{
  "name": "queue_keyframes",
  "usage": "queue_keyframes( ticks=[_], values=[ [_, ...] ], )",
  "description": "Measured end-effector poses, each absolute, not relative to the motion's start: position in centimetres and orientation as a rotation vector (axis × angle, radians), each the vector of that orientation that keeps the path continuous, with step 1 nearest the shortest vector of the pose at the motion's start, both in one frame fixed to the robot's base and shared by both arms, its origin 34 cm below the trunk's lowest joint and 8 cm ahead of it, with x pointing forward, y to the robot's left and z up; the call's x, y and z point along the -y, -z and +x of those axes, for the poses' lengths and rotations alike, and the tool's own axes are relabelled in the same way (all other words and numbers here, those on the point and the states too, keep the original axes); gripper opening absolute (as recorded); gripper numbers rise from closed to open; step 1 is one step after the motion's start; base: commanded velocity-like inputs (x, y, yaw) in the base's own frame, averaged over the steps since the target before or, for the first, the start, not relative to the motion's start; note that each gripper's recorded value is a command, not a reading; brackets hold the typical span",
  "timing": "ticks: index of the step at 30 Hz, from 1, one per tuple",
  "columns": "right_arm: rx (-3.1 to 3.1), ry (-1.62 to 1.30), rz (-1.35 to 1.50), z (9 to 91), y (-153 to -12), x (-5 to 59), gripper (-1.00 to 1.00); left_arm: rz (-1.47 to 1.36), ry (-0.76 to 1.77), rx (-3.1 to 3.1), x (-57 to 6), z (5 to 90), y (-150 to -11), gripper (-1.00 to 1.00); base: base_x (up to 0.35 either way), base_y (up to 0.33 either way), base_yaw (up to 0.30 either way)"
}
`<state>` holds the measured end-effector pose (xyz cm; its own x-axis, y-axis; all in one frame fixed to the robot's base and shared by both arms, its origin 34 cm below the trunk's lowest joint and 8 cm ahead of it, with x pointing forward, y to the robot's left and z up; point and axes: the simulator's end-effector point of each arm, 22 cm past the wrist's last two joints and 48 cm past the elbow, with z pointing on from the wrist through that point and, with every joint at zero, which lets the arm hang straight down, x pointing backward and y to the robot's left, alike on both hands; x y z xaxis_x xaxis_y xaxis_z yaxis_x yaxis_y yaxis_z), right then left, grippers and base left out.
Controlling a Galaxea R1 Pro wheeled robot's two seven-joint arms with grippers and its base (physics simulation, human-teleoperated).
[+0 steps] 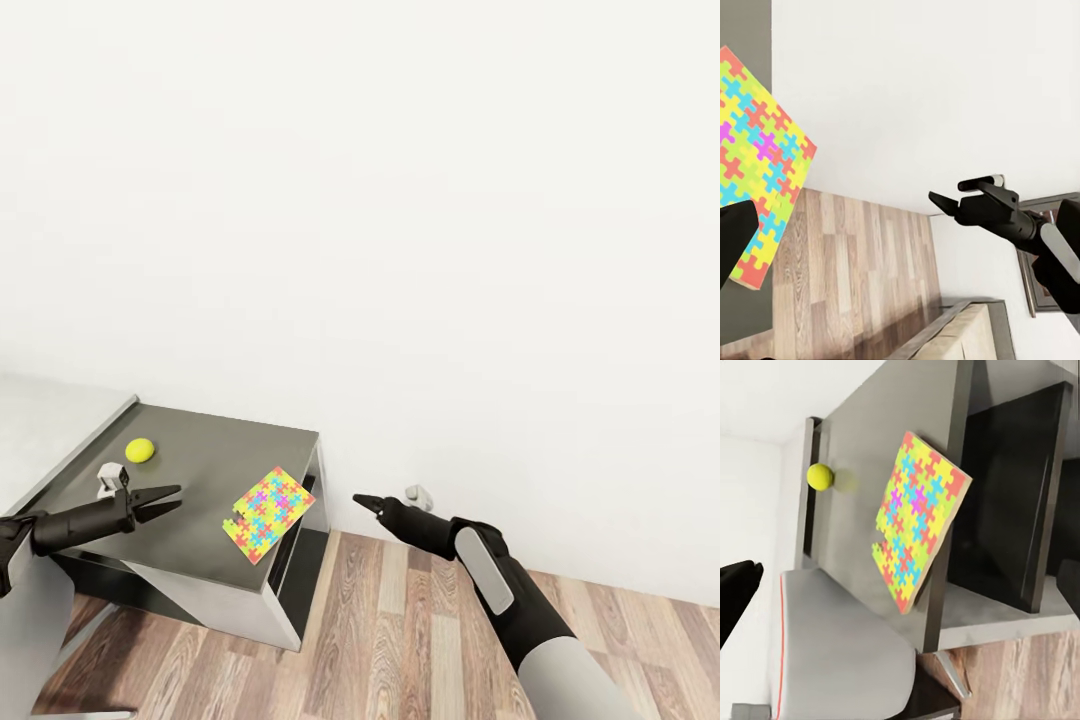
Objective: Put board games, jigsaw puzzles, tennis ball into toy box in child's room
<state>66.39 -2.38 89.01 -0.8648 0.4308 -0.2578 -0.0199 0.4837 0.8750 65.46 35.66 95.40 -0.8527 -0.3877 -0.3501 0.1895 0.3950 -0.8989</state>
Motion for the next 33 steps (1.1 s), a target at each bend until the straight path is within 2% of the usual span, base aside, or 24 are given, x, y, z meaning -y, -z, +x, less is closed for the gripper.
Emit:
queue_keyframes(
  ticks=[33],
  values=[
    [-2.255, -1.417, 0.428, 67.4, -85.5, 3.4, 1.00, -0.172, 1.476, -2.138, -35.8, 66.7, -92.8, 1.00, 0.000, 0.000, 0.000]
  ],
)
